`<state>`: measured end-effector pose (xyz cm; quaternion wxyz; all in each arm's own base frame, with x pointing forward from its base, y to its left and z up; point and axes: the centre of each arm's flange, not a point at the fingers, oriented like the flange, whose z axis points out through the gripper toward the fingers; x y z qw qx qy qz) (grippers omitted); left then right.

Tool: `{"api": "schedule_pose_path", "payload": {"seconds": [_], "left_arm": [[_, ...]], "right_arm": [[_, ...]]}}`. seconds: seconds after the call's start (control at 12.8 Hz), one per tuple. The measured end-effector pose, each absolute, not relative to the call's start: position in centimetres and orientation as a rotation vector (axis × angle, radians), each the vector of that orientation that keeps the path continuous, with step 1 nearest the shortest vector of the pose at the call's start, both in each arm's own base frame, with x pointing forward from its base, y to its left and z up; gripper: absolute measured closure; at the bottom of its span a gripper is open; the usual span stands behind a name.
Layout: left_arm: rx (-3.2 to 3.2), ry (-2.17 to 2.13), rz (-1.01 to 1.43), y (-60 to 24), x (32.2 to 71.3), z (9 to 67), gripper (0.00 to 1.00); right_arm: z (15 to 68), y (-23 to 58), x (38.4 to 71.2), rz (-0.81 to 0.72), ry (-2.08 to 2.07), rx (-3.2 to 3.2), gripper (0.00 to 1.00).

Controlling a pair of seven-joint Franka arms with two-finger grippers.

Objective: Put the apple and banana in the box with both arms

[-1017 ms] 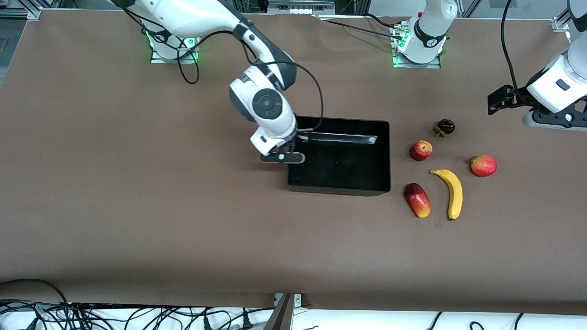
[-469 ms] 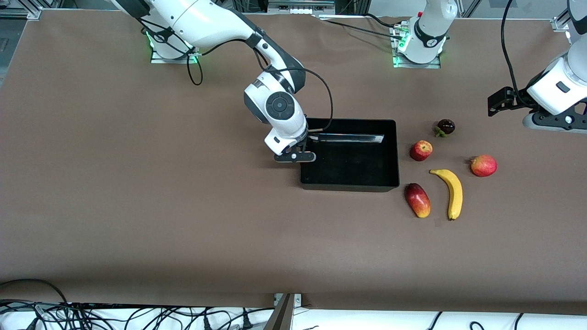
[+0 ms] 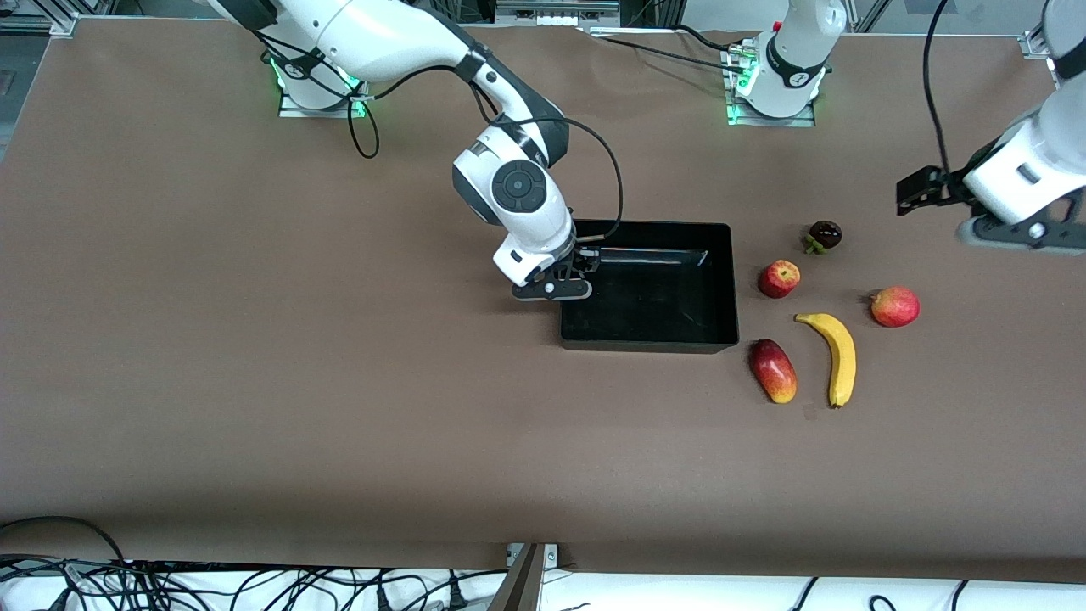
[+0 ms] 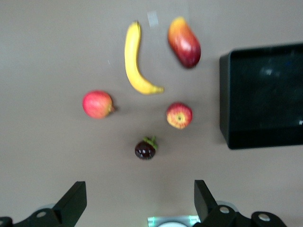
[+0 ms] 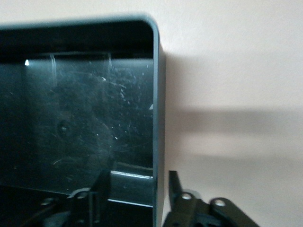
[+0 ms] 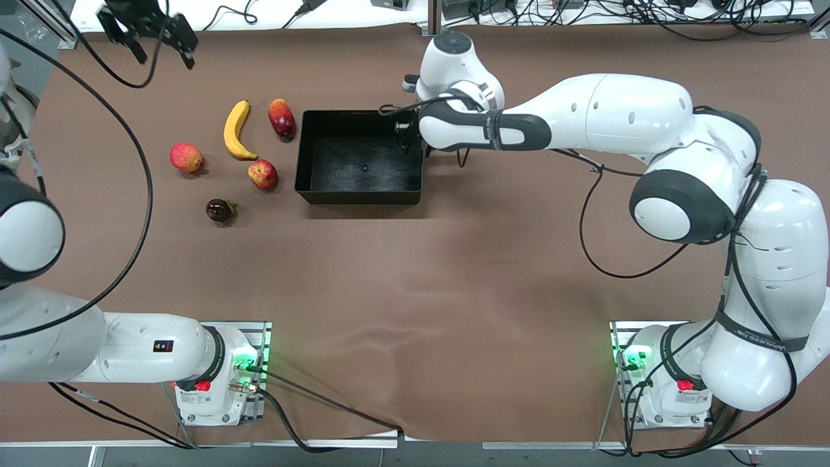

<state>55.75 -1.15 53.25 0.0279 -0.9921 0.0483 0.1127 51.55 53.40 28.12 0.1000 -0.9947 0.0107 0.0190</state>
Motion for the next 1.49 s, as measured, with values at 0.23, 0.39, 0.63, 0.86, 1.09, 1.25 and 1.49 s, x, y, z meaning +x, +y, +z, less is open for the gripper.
{"api": "schedule_pose_path", "payload": {"seconds": [0.23, 0.39, 0.63, 0.86, 1.09, 1.25, 1.49], "left_arm": [[-3.046, 0.166, 0.516, -1.4, 59.2, 42.7, 0.00], [-3.058, 0.180, 0.463, -1.5, 60.2, 35.6, 0.00], [-3.089, 0.181, 0.287, -2.7, 58.1, 27.6, 0.00], [-3.114, 0.190, 0.192, -6.2, 54.6, 23.0, 0.00], [-3.113, 0.203, 0.198, -6.2, 52.8, 21.4, 0.00], [-3.094, 0.230, 0.236, -6.1, 51.7, 20.5, 0.00], [-3.085, 0.240, 0.288, -6.1, 50.4, 19.3, 0.22]], "right_arm": [[35.9, 47.9, 55.8, 0.005, 0.086, -2.961, 0.01], [42.3, 39.5, 59.9, -0.011, 0.120, -2.992, 0.00], [50.5, 27.7, 61.6, 0.030, 0.118, -3.060, 0.00], [56.6, 20.4, 59.4, 0.074, 0.051, -3.110, 0.00], [58.8, 14.5, 57.4, 0.092, 0.026, -3.086, 0.00], [59.0, 10.9, 56.9, 0.107, 0.010, -3.066, 0.00], [58.9, 7.8, 56.9, 0.121, 0.008, -3.053, 0.00]]}}
